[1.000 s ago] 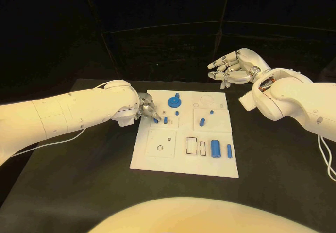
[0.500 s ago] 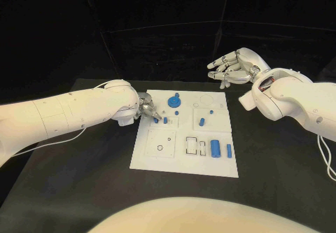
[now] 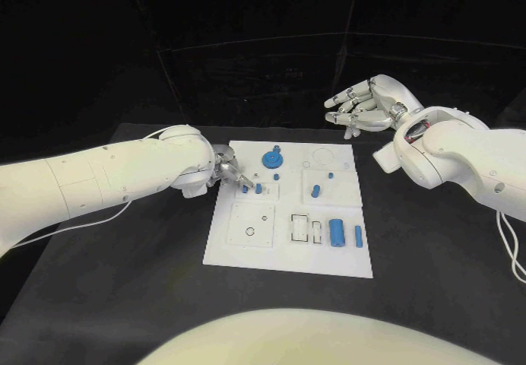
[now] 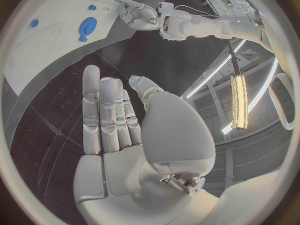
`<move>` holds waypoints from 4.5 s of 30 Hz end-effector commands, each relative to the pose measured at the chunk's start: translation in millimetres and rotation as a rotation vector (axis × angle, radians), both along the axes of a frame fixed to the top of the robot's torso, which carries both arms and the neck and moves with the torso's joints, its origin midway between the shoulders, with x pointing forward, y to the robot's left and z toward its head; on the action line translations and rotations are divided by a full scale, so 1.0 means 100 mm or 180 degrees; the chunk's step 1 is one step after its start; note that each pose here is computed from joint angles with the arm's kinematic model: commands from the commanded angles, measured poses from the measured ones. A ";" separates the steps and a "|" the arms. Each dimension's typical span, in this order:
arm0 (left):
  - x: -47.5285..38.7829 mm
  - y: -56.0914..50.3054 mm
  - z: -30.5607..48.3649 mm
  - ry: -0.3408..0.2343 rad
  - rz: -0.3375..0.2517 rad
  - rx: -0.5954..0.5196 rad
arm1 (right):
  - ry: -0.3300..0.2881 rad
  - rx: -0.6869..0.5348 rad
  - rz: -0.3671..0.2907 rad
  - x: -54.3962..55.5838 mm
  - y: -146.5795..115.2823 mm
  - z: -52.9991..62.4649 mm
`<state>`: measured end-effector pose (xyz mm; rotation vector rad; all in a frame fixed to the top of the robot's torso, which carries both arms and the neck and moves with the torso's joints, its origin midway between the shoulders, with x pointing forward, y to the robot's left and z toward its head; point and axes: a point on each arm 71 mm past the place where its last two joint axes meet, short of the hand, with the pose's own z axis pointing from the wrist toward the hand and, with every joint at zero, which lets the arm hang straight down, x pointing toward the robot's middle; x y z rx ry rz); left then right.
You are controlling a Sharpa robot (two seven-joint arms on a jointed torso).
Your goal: Assemble the parts on the task board
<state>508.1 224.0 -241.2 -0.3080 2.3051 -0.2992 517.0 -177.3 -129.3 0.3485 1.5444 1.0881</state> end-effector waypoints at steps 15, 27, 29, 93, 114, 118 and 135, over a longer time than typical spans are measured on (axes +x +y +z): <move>0.091 -0.01 0.247 -0.0739 0.0117 -0.1470 | -0.0007 0.0007 0.0011 0.01 0.00 0.01; 0.198 -0.38 0.370 -0.1736 -0.0995 -0.1141 | 0.0003 0.0001 0.0008 0.02 0.00 0.01; 0.197 -0.45 0.351 -0.1831 -0.1192 -0.0986 | 0.0005 0.0000 0.0010 0.02 0.00 0.01; 0.286 -0.95 -0.021 -0.1419 -0.2007 0.0102 | 0.0012 0.0009 0.0078 0.02 0.10 0.00; 0.314 -0.95 -0.041 -0.1386 -0.2000 0.0126 | 0.0009 0.0011 0.0083 0.02 0.11 0.00; 0.300 -0.98 -0.019 -0.1496 -0.2046 0.0045 | 0.0007 0.0012 0.0087 0.02 0.11 0.00; 0.297 -0.86 0.218 -0.1941 -0.1911 -0.0225 | 0.0001 0.0012 0.0077 0.03 0.10 0.00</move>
